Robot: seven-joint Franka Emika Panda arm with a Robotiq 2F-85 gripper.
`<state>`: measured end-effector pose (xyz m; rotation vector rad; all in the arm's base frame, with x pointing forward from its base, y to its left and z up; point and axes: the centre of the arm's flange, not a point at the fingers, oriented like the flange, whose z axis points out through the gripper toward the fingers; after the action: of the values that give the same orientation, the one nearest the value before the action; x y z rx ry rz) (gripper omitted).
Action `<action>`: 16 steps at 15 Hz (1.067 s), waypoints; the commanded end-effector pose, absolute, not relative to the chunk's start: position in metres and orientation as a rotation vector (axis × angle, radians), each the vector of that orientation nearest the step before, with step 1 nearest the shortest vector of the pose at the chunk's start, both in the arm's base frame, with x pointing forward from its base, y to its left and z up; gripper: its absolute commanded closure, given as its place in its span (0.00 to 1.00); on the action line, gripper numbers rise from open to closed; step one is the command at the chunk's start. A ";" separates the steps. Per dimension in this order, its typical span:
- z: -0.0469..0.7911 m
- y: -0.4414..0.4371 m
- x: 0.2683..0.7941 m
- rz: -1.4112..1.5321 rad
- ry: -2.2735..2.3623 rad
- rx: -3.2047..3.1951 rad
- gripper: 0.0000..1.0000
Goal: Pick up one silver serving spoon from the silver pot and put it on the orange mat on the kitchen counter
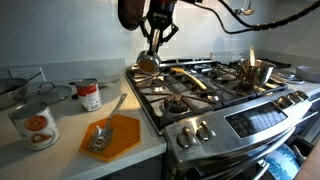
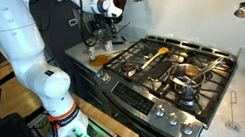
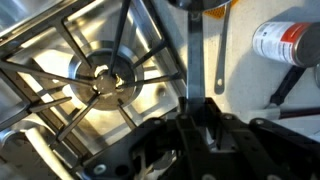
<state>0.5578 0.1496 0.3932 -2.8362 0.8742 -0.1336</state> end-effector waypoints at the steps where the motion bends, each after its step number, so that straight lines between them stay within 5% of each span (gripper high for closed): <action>1: 0.350 0.164 0.575 -0.039 0.866 -2.794 0.95; 11: 0.270 0.205 0.586 0.071 0.700 -2.781 0.95; 12: 0.265 0.209 0.588 0.076 0.685 -2.783 0.80; 15: 0.265 0.207 0.589 0.073 0.688 -2.785 0.80; 16: 0.265 0.209 0.591 0.098 0.668 -2.797 0.95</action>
<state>0.5894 0.2061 0.2658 -2.7842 0.6913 0.0698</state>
